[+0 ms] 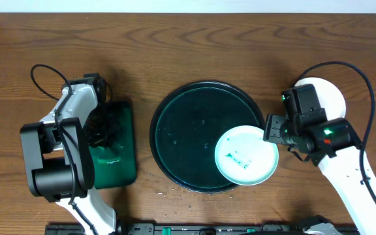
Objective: Clean dirty plates on tray and stack at the side
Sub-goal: 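Move the right gripper to the remaining plate's right rim, then grasp the remaining white plate rim with the right gripper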
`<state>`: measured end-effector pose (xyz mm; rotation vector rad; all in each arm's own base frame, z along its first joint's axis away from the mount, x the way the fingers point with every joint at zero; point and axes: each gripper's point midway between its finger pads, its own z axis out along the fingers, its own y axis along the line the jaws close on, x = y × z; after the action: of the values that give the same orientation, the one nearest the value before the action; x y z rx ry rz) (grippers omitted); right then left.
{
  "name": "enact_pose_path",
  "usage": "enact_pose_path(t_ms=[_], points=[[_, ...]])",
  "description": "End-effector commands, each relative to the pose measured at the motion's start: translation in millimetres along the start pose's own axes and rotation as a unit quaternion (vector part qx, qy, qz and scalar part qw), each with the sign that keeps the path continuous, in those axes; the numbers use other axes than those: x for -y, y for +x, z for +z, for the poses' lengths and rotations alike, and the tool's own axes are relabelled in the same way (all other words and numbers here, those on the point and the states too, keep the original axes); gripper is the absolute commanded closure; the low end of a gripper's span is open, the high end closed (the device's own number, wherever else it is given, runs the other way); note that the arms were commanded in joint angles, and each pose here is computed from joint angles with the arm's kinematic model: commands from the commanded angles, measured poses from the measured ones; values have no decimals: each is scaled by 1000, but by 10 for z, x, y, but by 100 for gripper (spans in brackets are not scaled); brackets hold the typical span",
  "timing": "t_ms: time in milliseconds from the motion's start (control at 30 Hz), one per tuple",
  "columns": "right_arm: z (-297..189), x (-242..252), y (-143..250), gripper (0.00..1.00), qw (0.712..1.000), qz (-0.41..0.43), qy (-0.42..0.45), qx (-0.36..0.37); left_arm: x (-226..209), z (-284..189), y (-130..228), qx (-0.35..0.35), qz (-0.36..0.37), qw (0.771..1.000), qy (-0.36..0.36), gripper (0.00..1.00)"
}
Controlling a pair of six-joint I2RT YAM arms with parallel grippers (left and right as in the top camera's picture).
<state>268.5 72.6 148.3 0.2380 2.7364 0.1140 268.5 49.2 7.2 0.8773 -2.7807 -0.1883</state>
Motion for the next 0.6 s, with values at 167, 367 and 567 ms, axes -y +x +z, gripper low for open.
enact_pose_path(t_ms=[167, 367, 567], points=[[35, -38, 26, 32, 1000, -6, 1, -12, 197, -369, -218, 72, 17, 996, 50, 89], [35, -38, 29, 32, 1000, -12, 1, -13, 283, -393, -286, 88, 50, 993, 68, 78], [35, -28, 45, 32, 1000, -18, 3, -16, 278, -384, -245, 79, 54, 993, 68, 72]])
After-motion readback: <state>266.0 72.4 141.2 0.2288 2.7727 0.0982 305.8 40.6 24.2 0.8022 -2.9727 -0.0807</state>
